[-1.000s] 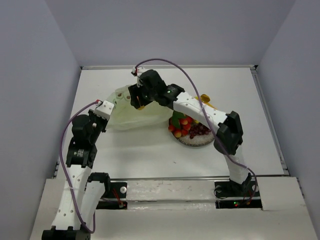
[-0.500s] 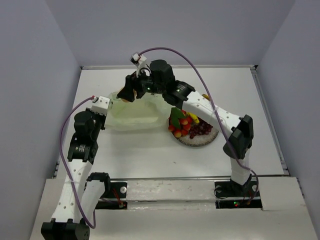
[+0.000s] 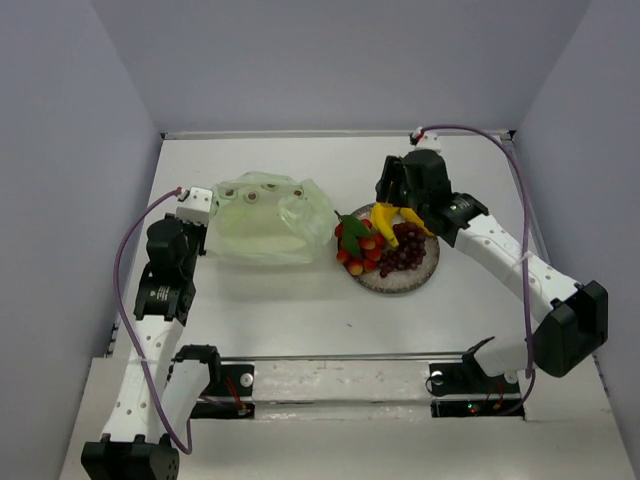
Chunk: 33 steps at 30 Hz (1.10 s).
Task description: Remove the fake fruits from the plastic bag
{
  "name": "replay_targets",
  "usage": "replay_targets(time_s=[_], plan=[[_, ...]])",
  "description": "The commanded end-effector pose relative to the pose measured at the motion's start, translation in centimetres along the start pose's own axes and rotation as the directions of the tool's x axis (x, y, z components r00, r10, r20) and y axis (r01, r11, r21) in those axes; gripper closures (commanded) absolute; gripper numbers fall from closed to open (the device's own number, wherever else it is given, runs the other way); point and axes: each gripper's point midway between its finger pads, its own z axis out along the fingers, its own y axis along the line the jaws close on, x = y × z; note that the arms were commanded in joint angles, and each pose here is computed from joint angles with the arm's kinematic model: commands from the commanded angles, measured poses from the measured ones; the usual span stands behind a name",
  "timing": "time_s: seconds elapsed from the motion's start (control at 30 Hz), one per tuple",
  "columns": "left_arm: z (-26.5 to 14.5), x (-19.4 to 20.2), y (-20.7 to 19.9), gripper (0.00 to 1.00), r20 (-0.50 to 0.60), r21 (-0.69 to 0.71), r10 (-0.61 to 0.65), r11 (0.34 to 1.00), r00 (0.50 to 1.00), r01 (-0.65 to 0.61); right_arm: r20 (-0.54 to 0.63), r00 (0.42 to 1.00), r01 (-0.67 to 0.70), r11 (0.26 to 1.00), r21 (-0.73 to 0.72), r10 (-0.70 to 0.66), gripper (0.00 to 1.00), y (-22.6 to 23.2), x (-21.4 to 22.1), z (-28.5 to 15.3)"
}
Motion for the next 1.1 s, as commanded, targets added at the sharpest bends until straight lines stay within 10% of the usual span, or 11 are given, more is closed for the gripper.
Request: replay_targets(time_s=[0.0,0.8,1.07], plan=[[-0.2,-2.4,0.5,1.0,0.072,-0.005,-0.022,1.0,0.997,0.023,-0.087,0.996,-0.004,0.989,0.15,0.017,0.75,-3.2,5.0,1.9],[0.0,-2.7,0.2,0.9,0.067,0.015,-0.018,1.0,0.998,0.017,-0.136,0.988,0.108,0.941,0.321,-0.067,0.45,-7.3,9.4,7.0],[-0.1,-2.9,0.1,0.6,0.072,0.028,-0.017,0.999,0.997,0.015,-0.151,0.986,0.11,0.951,0.29,-0.067,0.24,-7.0,9.7,6.6]])
